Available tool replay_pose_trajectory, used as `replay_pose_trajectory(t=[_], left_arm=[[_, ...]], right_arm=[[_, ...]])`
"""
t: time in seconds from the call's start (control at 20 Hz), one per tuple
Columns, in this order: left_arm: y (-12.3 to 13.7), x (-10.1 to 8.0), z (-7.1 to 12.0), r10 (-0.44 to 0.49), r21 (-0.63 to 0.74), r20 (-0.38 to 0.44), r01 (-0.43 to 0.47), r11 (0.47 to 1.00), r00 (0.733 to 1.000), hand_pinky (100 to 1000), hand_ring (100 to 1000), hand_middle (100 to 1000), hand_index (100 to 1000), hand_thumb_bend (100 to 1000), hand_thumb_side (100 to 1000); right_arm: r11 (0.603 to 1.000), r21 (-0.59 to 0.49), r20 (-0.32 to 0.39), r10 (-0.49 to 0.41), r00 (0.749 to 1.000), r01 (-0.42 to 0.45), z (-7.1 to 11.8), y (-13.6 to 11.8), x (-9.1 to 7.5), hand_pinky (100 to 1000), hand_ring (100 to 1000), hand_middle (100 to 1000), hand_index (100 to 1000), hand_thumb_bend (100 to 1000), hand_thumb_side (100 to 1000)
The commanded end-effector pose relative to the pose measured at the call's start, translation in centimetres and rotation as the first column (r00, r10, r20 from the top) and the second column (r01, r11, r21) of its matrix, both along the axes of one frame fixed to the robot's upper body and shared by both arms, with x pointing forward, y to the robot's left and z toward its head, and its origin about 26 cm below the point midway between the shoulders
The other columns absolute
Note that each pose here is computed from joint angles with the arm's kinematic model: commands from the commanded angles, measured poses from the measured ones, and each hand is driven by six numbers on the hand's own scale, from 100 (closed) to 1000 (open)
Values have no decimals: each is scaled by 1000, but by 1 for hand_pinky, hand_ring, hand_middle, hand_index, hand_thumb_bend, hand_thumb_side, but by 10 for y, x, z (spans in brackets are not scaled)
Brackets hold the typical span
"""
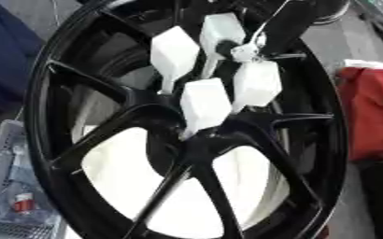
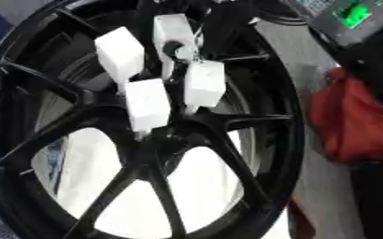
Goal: Pull the pin out of the wheel hub.
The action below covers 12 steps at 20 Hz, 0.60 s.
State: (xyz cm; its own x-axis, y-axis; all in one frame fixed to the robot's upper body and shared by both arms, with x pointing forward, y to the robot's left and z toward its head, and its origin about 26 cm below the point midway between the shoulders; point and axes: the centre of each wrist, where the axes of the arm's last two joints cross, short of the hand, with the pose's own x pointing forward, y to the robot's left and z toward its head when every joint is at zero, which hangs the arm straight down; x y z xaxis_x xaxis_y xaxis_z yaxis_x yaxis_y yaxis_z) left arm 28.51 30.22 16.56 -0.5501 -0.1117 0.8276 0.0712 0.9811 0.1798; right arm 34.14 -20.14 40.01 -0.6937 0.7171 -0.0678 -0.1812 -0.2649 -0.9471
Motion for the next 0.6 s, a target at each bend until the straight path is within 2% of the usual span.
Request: replay_pose_trajectory(t=[0.05, 0.25, 0.4, 0.5, 0.55, 0.6], left_arm=[[-2, -2, 7, -8, 9, 23, 8, 1000, 1000, 993, 562, 719, 887, 149, 982], [-3, -2, 7, -11, 7, 21, 11, 1000, 1000, 993, 561, 717, 886, 148, 983], [-3, -2, 7, -12, 6, 19, 12, 1000, 1000, 994, 562, 717, 885, 149, 984], [-3, -2, 7, -13, 5, 19, 13, 1000, 1000, 994, 562, 717, 885, 149, 984], [-3, -2, 7, -14, 5, 18, 13, 1000, 1000, 994, 562, 717, 885, 149, 984], [-3, -2, 7, -14, 5, 18, 14, 1000, 1000, 995, 562, 717, 885, 149, 984]], right_arm=[[998, -16, 47, -54, 997, 55, 10, -13, 0, 953, 965, 907, 994, 100, 388], [997, -21, 54, -71, 996, 72, 9, -16, 4, 947, 958, 864, 976, 100, 374], [998, -12, 56, -63, 996, 63, 12, -15, 4, 936, 939, 764, 922, 100, 362], [999, -1, 55, -52, 997, 52, 14, -14, 3, 926, 920, 677, 855, 100, 347], [999, 3, 53, -47, 997, 47, 14, -13, 2, 925, 918, 668, 849, 100, 347], [999, 7, 50, -42, 998, 42, 15, -12, 2, 913, 893, 593, 791, 100, 353]])
